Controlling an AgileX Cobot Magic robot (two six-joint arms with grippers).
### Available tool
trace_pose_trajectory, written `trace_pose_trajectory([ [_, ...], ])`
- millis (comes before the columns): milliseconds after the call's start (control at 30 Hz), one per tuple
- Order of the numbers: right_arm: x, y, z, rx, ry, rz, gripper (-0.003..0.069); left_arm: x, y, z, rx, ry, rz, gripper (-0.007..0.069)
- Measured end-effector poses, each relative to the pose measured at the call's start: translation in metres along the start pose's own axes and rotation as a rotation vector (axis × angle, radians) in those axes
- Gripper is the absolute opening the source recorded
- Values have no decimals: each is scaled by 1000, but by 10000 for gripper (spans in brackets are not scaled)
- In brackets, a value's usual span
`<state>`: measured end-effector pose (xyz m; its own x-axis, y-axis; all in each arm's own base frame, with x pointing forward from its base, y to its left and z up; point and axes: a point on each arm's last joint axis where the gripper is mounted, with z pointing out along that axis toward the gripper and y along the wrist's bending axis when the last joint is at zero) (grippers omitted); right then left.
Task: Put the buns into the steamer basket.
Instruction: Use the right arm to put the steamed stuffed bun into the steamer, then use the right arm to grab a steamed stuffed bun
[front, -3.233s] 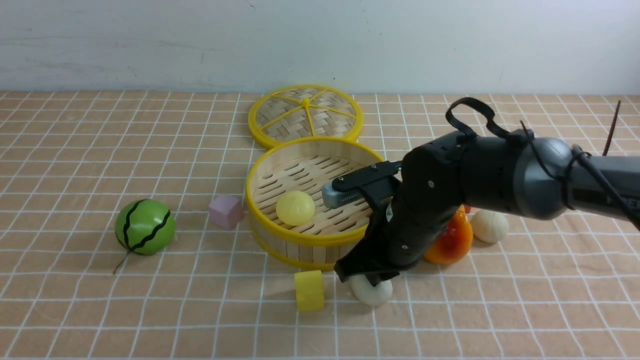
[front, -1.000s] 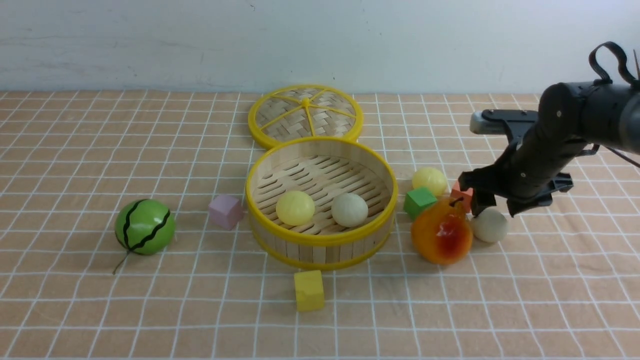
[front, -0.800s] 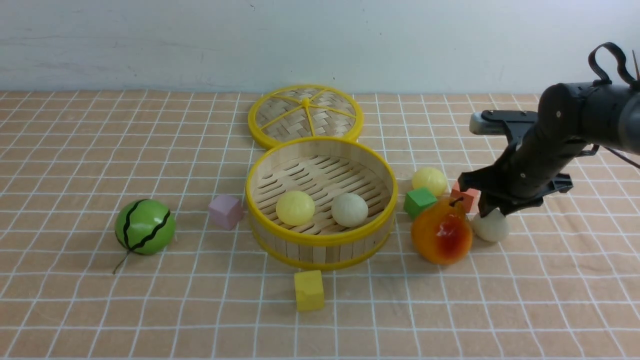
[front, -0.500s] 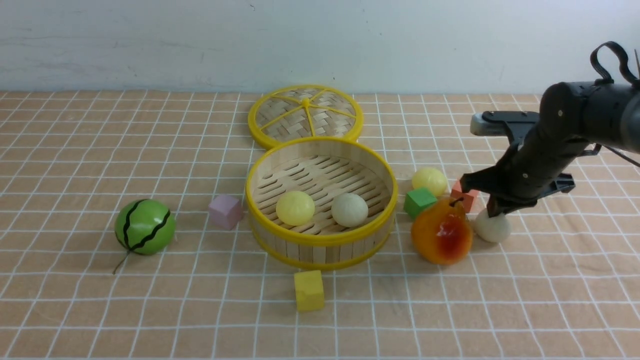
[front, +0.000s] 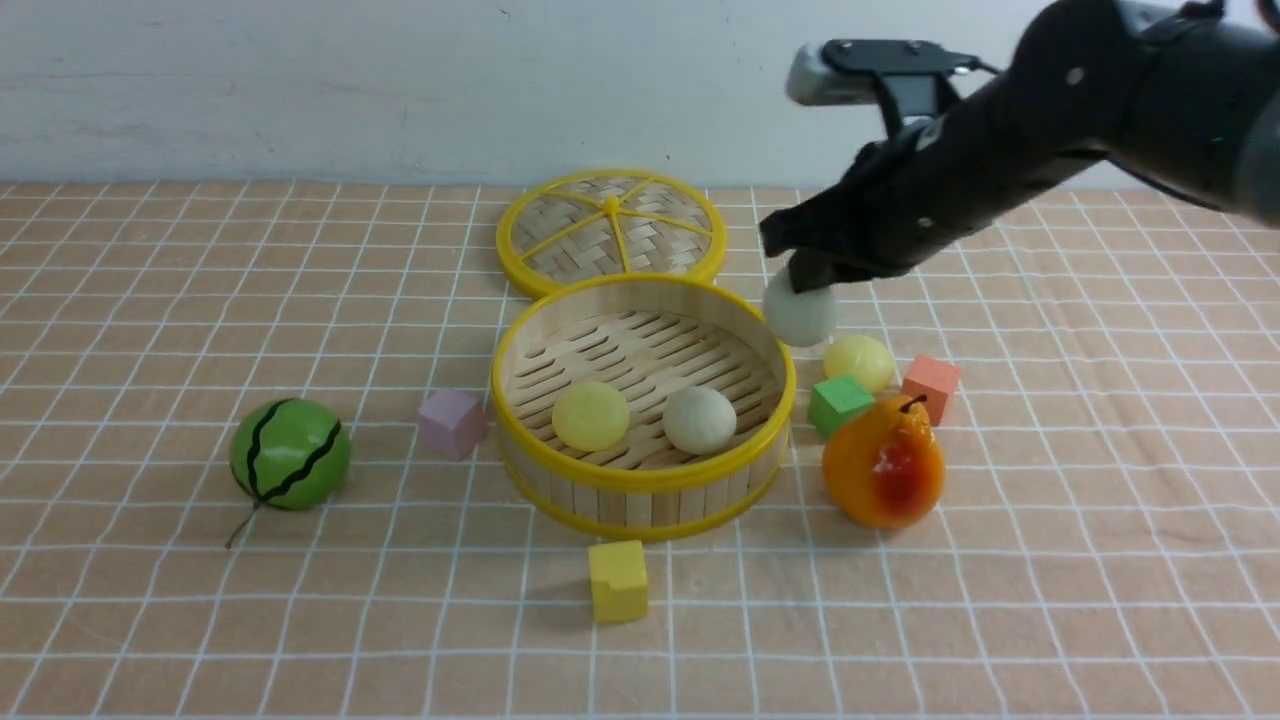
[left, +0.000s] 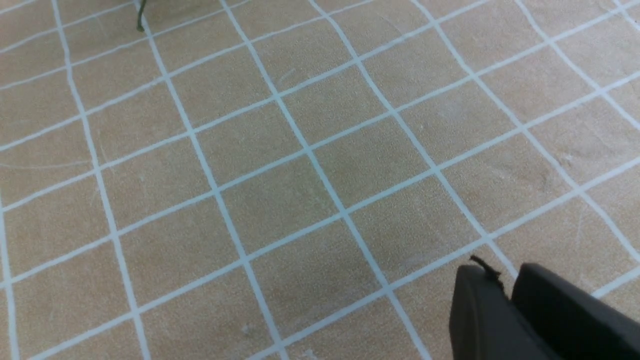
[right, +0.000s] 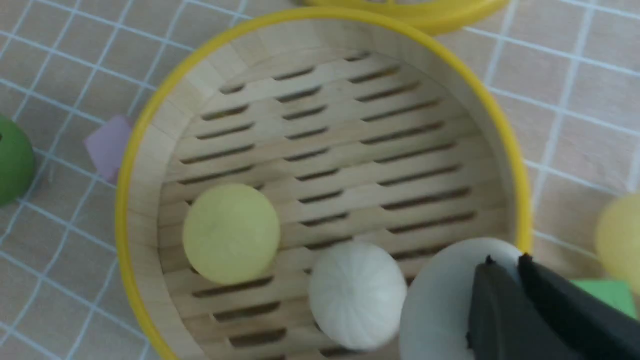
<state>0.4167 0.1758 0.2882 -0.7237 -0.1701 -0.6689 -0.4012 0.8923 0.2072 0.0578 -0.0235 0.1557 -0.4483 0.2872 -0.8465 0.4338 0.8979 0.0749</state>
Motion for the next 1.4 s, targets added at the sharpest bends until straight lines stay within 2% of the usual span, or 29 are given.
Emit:
trace_pose_trajectory([
  [167, 4, -1, 55, 13, -54, -6, 52, 0, 0, 0, 0, 0, 0, 99],
  [267, 8, -5, 71, 26, -71, -2, 85, 0, 0, 0, 0, 0, 0, 102],
  [500, 14, -9, 86, 27, -76, 22, 356, 0, 0, 0, 0, 0, -1, 110],
  [533, 14, -9, 86, 26, -74, 22, 365, 0, 0, 0, 0, 0, -1, 110],
  [567, 11, -7, 79, 22, -66, 15, 430, 0, 0, 0, 0, 0, 0, 110],
  [700, 0, -3, 46, 40, -52, -56, 508, 0, 0, 0, 0, 0, 0, 113],
  [800, -5, -7, 24, 80, -28, -108, 511, 0, 0, 0, 0, 0, 0, 115],
  [833, -7, -14, 12, 122, 1, -125, 502, 0, 0, 0, 0, 0, 0, 117],
  [967, 0, -53, 5, 238, 98, -12, 430, 0, 0, 0, 0, 0, -1, 123],
  [1133, 12, -75, 37, 256, 115, 31, 360, 0, 0, 0, 0, 0, -1, 128],
  [1400, 13, -89, 73, 262, 43, 45, 347, 0, 0, 0, 0, 0, -1, 134],
])
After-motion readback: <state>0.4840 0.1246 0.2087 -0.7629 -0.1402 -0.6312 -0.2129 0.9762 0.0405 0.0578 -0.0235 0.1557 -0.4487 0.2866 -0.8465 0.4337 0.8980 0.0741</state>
